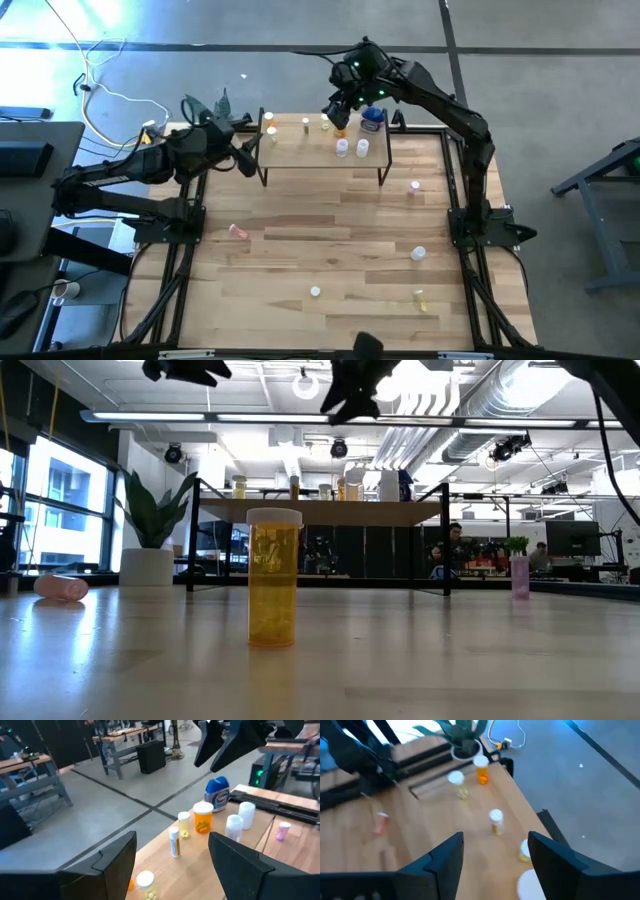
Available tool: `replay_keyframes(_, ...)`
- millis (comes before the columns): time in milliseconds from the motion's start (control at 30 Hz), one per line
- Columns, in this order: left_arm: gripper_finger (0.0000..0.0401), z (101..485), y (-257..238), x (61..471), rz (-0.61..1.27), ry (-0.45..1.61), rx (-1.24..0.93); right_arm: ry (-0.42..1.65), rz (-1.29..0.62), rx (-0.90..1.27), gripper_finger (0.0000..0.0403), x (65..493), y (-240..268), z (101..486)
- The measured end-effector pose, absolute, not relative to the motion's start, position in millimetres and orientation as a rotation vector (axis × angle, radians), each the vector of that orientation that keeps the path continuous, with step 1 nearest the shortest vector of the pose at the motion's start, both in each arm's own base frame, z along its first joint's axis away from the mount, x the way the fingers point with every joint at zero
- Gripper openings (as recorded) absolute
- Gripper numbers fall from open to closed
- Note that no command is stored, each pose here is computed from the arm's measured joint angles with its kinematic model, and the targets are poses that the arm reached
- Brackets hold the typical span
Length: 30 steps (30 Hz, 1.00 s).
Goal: Pick and place medicine bottles onto shelf by color
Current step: Put the white pill bottle on the shelf
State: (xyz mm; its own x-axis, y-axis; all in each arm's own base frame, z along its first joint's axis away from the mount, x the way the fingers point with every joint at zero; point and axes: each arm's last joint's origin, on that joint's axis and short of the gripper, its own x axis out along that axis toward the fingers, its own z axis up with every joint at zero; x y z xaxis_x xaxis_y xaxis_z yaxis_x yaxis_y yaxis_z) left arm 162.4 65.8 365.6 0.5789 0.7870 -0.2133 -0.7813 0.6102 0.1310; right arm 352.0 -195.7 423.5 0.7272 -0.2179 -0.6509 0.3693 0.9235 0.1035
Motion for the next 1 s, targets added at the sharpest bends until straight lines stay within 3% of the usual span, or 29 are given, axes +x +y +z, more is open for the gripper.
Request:
replay_keyframes(267,0.0236,376,57,145,0.781,0.189,-0.001,0.661,-0.33,0.253,0.0212,336,-156,450)
replay_keyframes(533,0.0236,371,52,142,0.634,0.25,-0.025,0.717,-0.397,0.173,0.0212,319,-115,466)
replay_keyframes(1000,0.0236,370,52,143,0.603,0.264,-0.002,0.935,-0.464,0.084,0.0212,282,-79,469)
